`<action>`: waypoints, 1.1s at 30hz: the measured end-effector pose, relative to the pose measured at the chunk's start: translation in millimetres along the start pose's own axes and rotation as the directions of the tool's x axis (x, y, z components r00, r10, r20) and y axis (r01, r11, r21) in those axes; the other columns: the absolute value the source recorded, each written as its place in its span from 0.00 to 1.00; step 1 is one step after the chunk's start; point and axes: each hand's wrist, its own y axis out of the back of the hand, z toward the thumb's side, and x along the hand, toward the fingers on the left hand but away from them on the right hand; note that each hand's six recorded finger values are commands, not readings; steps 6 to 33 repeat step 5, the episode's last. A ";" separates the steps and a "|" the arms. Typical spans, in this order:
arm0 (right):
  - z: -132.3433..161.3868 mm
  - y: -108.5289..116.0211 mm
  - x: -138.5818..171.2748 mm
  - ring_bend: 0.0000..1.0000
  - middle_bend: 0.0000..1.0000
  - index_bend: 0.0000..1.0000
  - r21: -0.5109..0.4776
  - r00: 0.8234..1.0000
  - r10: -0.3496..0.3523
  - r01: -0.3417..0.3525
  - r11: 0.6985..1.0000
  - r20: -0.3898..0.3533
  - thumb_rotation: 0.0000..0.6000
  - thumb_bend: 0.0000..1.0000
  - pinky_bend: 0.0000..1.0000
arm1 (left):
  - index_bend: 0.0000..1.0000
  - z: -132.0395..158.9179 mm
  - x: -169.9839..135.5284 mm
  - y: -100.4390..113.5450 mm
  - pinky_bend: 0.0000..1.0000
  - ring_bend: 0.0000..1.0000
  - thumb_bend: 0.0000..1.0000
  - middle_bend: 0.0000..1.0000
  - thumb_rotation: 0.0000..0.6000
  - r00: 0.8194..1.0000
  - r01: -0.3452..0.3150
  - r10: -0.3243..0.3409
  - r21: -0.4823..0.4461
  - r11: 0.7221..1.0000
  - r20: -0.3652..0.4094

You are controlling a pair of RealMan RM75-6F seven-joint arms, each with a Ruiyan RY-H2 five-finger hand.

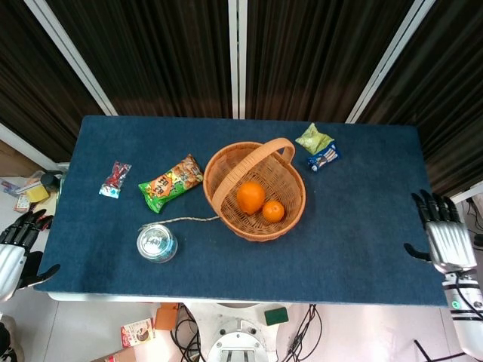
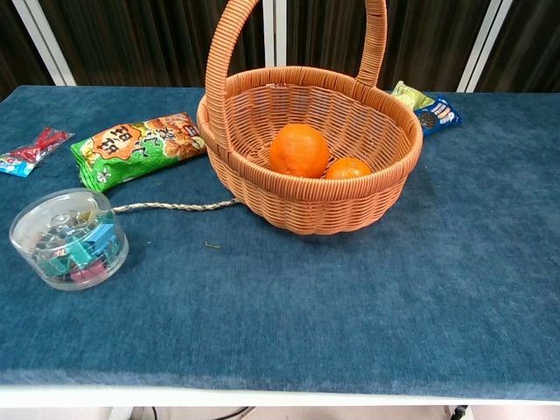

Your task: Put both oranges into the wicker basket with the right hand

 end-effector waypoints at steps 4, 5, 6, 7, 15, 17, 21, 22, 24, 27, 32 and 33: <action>-39.1 -2.9 24.2 0.00 0.00 0.00 0.016 0.996 -0.078 0.078 0.997 0.033 1.00 0.17 0.00 | 0.12 -1.5 2.0 -1.6 0.18 0.03 0.12 0.06 1.00 1.000 -0.013 0.013 0.028 1.000 -0.019; -47.0 -4.8 32.9 0.00 0.00 0.00 0.031 0.995 -0.098 0.097 0.995 0.034 1.00 0.17 0.00 | 0.12 -1.4 2.6 -2.7 0.18 0.03 0.12 0.06 1.00 1.000 -0.011 0.012 0.034 0.999 -0.023; -47.0 -4.8 32.9 0.00 0.00 0.00 0.031 0.995 -0.098 0.097 0.995 0.034 1.00 0.17 0.00 | 0.12 -1.4 2.6 -2.7 0.18 0.03 0.12 0.06 1.00 1.000 -0.011 0.012 0.034 0.999 -0.023; -47.0 -4.8 32.9 0.00 0.00 0.00 0.031 0.995 -0.098 0.097 0.995 0.034 1.00 0.17 0.00 | 0.12 -1.4 2.6 -2.7 0.18 0.03 0.12 0.06 1.00 1.000 -0.011 0.012 0.034 0.999 -0.023; -47.0 -4.8 32.9 0.00 0.00 0.00 0.031 0.995 -0.098 0.097 0.995 0.034 1.00 0.17 0.00 | 0.12 -1.4 2.6 -2.7 0.18 0.03 0.12 0.06 1.00 1.000 -0.011 0.012 0.034 0.999 -0.023; -47.0 -4.8 32.9 0.00 0.00 0.00 0.031 0.995 -0.098 0.097 0.995 0.034 1.00 0.17 0.00 | 0.12 -1.4 2.6 -2.7 0.18 0.03 0.12 0.06 1.00 1.000 -0.011 0.012 0.034 0.999 -0.023; -47.0 -4.8 32.9 0.00 0.00 0.00 0.031 0.995 -0.098 0.097 0.995 0.034 1.00 0.17 0.00 | 0.12 -1.4 2.6 -2.7 0.18 0.03 0.12 0.06 1.00 1.000 -0.011 0.012 0.034 0.999 -0.023; -47.0 -4.8 32.9 0.00 0.00 0.00 0.031 0.995 -0.098 0.097 0.995 0.034 1.00 0.17 0.00 | 0.12 -1.4 2.6 -2.7 0.18 0.03 0.12 0.06 1.00 1.000 -0.011 0.012 0.034 0.999 -0.023; -47.0 -4.8 32.9 0.00 0.00 0.00 0.031 0.995 -0.098 0.097 0.995 0.034 1.00 0.17 0.00 | 0.12 -1.4 2.6 -2.7 0.18 0.03 0.12 0.06 1.00 1.000 -0.011 0.012 0.034 0.999 -0.023; -47.0 -4.8 32.9 0.00 0.00 0.00 0.031 0.995 -0.098 0.097 0.995 0.034 1.00 0.17 0.00 | 0.12 -1.4 2.6 -2.7 0.18 0.03 0.12 0.06 1.00 1.000 -0.011 0.012 0.034 0.999 -0.023; -47.0 -4.8 32.9 0.00 0.00 0.00 0.031 0.995 -0.098 0.097 0.995 0.034 1.00 0.17 0.00 | 0.12 -1.4 2.6 -2.7 0.18 0.03 0.12 0.06 1.00 1.000 -0.011 0.012 0.034 0.999 -0.023; -47.0 -4.8 32.9 0.00 0.00 0.00 0.031 0.995 -0.098 0.097 0.995 0.034 1.00 0.17 0.00 | 0.12 -1.4 2.6 -2.7 0.18 0.03 0.12 0.06 1.00 1.000 -0.011 0.012 0.034 0.999 -0.023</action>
